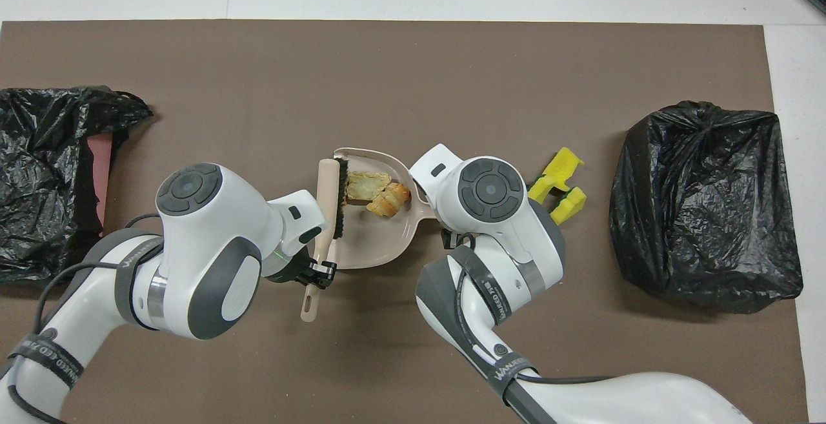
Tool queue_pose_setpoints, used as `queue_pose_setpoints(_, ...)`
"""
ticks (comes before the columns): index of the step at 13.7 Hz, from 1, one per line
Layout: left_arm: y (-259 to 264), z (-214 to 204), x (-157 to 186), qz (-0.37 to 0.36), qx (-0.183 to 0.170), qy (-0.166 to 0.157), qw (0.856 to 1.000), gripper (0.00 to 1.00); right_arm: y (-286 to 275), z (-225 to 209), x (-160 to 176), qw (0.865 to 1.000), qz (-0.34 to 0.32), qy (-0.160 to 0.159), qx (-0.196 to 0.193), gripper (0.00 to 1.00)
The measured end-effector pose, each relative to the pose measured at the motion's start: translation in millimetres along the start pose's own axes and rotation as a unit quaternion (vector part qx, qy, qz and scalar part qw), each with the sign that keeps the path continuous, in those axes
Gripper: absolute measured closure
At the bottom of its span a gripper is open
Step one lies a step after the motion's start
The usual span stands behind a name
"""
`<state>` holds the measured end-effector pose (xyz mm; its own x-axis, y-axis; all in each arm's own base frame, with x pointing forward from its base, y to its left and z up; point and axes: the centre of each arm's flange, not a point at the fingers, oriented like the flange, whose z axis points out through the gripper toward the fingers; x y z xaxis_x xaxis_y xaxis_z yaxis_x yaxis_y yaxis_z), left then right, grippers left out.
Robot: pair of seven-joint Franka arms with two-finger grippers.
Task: Sweep and dump trash in bin
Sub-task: 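Sweep the remaining bread chunk into the dustpan with the brush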
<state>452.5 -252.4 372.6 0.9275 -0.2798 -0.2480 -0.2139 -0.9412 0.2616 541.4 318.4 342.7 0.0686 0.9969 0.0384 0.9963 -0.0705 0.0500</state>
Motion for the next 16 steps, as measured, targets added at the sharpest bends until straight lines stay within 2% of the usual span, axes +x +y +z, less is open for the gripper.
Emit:
queue_pose_setpoints(2, 4.7, -13.8, -3.3, 0.003, -0.005, 0.004, 1.0, 0.73, -0.2, 0.4, -0.3, 1.0, 0.0, -0.002, 0.001, 0.67)
queue_pose_setpoints(6, -5.4, -66.0, -28.7, -0.004, -0.017, -0.011, 1.0, 0.73, 1.3, -1.2, -3.7, 1.0, -0.001, -0.01, 0.005, 0.67)
queue_pose_setpoints(8, -12.1, -76.3, -39.3, -0.023, -0.019, -0.021, 0.999, 0.73, 4.0, -5.5, -9.5, 1.0, 0.003, -0.017, 0.008, 0.67)
queue_pose_setpoints(13, -5.4, -57.3, -51.5, -0.09, 0.021, -0.032, 0.995, 0.73, 19.8, -24.1, -34.7, 1.0, 0.025, -0.014, -0.003, 0.67)
queue_pose_setpoints(16, 24.6, -31.0, -74.4, -0.112, 0.036, -0.023, 0.993, 0.73, 22.8, -28.4, -39.7, 0.999, 0.03, -0.012, -0.006, 0.67)
